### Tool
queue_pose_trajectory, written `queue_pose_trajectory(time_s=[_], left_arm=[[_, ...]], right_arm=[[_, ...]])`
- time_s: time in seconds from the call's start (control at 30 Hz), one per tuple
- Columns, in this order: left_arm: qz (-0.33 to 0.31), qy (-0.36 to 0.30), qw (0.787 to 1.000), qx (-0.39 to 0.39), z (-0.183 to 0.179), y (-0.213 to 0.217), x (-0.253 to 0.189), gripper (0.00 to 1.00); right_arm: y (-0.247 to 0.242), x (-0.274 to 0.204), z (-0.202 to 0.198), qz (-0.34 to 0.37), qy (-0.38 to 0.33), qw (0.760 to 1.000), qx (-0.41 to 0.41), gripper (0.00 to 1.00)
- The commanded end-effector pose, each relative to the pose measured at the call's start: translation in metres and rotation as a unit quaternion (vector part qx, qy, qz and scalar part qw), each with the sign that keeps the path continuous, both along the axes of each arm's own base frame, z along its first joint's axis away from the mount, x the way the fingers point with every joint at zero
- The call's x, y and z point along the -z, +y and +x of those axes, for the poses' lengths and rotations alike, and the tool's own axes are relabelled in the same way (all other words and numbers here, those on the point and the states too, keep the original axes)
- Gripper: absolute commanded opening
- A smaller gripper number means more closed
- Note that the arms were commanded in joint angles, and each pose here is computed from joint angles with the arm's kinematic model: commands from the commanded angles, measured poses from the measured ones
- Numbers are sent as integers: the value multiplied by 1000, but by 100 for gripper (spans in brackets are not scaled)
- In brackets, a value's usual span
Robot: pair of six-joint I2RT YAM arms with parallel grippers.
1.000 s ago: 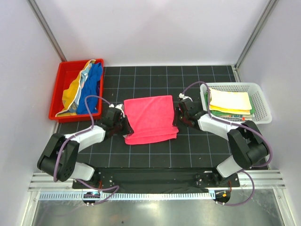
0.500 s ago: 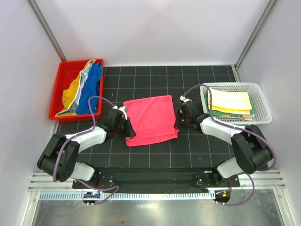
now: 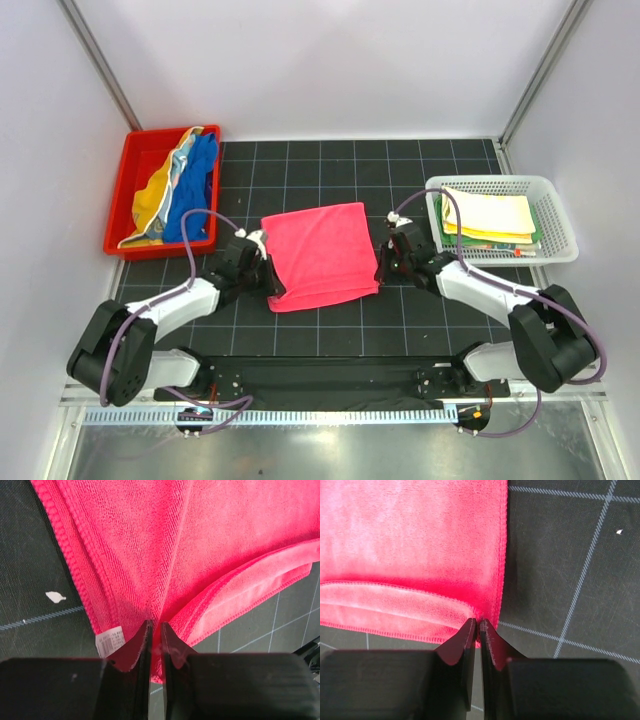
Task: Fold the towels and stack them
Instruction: Fold the towel
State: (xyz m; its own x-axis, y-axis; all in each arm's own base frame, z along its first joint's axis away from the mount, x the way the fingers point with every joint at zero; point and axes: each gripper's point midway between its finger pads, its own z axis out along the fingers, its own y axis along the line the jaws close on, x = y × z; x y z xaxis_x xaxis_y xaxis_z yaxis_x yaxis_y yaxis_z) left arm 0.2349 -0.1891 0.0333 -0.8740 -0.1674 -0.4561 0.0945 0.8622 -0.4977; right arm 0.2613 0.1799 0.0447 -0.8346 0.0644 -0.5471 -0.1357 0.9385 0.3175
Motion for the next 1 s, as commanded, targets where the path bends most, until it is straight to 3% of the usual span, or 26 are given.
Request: queue_pose_trajectory(time_s=[0.0, 0.37, 0.63, 0.97], left_arm=[[4, -9, 1000, 1, -4, 3, -4, 15], [3, -7, 1000, -4, -14, 7, -4, 13], [10, -12, 1000, -26, -17, 15, -7, 13], [7, -27, 999, -41, -11, 17, -20, 11]], right_arm=[[-3, -10, -3, 0, -23, 1000, -4, 15], [-9, -6, -17, 0, -16, 1000, -10, 16], [-16, -16, -24, 3, -24, 1000, 1, 30], [-33, -19, -24, -4, -42, 998, 56, 33]])
